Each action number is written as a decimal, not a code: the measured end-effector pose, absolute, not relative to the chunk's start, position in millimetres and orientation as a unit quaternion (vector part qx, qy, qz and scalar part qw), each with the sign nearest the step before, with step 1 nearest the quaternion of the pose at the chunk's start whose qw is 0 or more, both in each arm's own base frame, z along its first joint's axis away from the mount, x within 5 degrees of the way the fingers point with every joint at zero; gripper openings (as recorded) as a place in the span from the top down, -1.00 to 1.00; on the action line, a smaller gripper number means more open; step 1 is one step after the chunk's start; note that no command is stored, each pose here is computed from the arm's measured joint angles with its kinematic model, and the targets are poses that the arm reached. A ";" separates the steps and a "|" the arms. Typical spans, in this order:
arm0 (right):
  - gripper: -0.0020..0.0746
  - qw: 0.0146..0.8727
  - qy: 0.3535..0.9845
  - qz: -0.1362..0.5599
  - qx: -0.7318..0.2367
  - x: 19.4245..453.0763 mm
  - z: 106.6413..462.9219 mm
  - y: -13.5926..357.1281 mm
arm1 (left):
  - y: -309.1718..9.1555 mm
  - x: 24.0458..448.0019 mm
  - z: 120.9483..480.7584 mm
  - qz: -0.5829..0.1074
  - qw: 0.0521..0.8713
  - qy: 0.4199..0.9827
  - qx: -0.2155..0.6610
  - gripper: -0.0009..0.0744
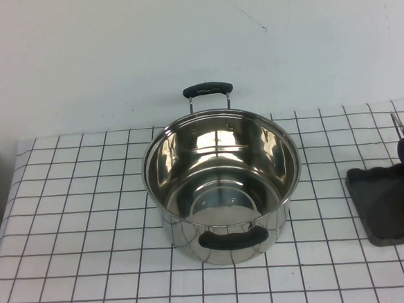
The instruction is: Put pot lid on rack
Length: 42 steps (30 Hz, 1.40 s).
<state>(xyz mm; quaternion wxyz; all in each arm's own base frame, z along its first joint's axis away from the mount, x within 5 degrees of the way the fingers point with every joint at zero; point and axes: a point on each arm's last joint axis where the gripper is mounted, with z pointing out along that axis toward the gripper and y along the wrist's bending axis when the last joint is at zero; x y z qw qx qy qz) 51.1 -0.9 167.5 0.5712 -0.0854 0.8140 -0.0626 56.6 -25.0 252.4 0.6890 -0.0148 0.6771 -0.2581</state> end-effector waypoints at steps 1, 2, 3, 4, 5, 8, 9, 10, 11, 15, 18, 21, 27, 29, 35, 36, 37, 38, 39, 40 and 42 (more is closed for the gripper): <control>0.95 0.571 0.814 -0.063 -0.085 51.1 167.5 -0.9 | -22.7 57.3 253.0 -0.267 0.688 0.673 -0.041 0.98; 0.95 0.571 0.814 -0.063 -0.085 51.1 167.5 -0.9 | -20.2 57.9 253.6 -0.279 0.686 0.669 -0.070 0.98; 0.95 0.571 0.814 -0.063 -0.085 51.1 167.5 -0.9 | -17.6 58.6 254.2 -0.300 0.680 0.661 -0.109 0.98; 0.95 0.571 0.814 -0.063 -0.085 51.1 167.5 -0.9 | -14.5 59.3 254.8 -0.322 0.671 0.650 -0.152 0.98; 0.95 0.571 0.814 -0.063 -0.085 51.1 167.5 -0.9 | -11.9 59.8 255.1 -0.346 0.661 0.637 -0.193 0.98; 0.95 0.571 0.814 -0.063 -0.085 51.1 167.5 -0.9 | -2.9 61.6 252.0 -0.400 0.626 0.593 -0.310 0.98; 0.95 0.571 0.814 -0.063 -0.085 51.1 167.5 -0.9 | 0.2 62.1 249.3 -0.412 0.611 0.579 -0.349 0.98; 0.95 0.571 0.814 -0.063 -0.085 51.1 167.5 -0.9 | 3.2 62.7 245.4 -0.421 0.594 0.566 -0.386 0.98; 0.95 0.571 0.814 -0.063 -0.085 51.1 167.5 -0.9 | 5.6 63.0 241.6 -0.430 0.573 0.554 -0.424 0.98; 0.95 0.571 0.814 -0.063 -0.085 51.1 167.5 -0.9 | 8.1 61.5 223.3 -0.416 0.508 0.566 -0.499 0.98; 0.95 0.571 0.814 -0.063 -0.085 51.1 167.5 -0.9 | 3.1 57.9 213.0 -0.369 0.514 0.640 -0.436 0.98; 0.95 0.571 0.814 -0.063 -0.085 51.1 167.5 -1.0 | -2.8 55.4 207.9 -0.340 0.551 0.683 -0.337 0.98; 0.95 0.571 0.814 -0.063 -0.085 51.1 167.5 -1.0 | -5.7 56.0 196.8 -0.176 0.666 0.719 -0.096 0.98; 0.95 0.571 0.814 -0.063 -0.085 51.1 167.5 -1.0 | -6.2 56.4 196.8 -0.134 0.685 0.715 -0.045 0.98; 0.95 0.571 0.814 -0.064 -0.086 51.1 167.5 -1.0 | -4.6 56.0 186.7 -0.105 0.652 0.750 -0.041 0.98; 0.95 0.571 0.814 -0.064 -0.086 51.1 167.5 -1.0 | -4.5 55.6 183.5 -0.096 0.640 0.761 -0.039 0.98; 0.95 0.571 0.814 -0.064 -0.086 51.1 167.5 -1.0 | -4.6 55.0 180.5 -0.085 0.629 0.772 -0.032 0.98; 0.95 0.571 0.814 -0.064 -0.086 51.1 167.5 -1.0 | -4.6 54.5 178.4 -0.072 0.621 0.780 -0.025 0.98; 0.95 0.571 0.814 -0.064 -0.086 51.1 167.5 -1.0 | -4.9 53.9 176.0 -0.059 0.612 0.789 -0.015 0.98; 0.95 0.571 0.814 -0.064 -0.086 51.1 167.5 -1.0 | -4.9 53.5 174.2 -0.047 0.605 0.795 -0.009 0.98; 0.95 0.571 0.814 -0.064 -0.086 51.1 167.5 -1.0 | -4.0 53.3 173.2 -0.031 0.601 0.799 -0.012 0.98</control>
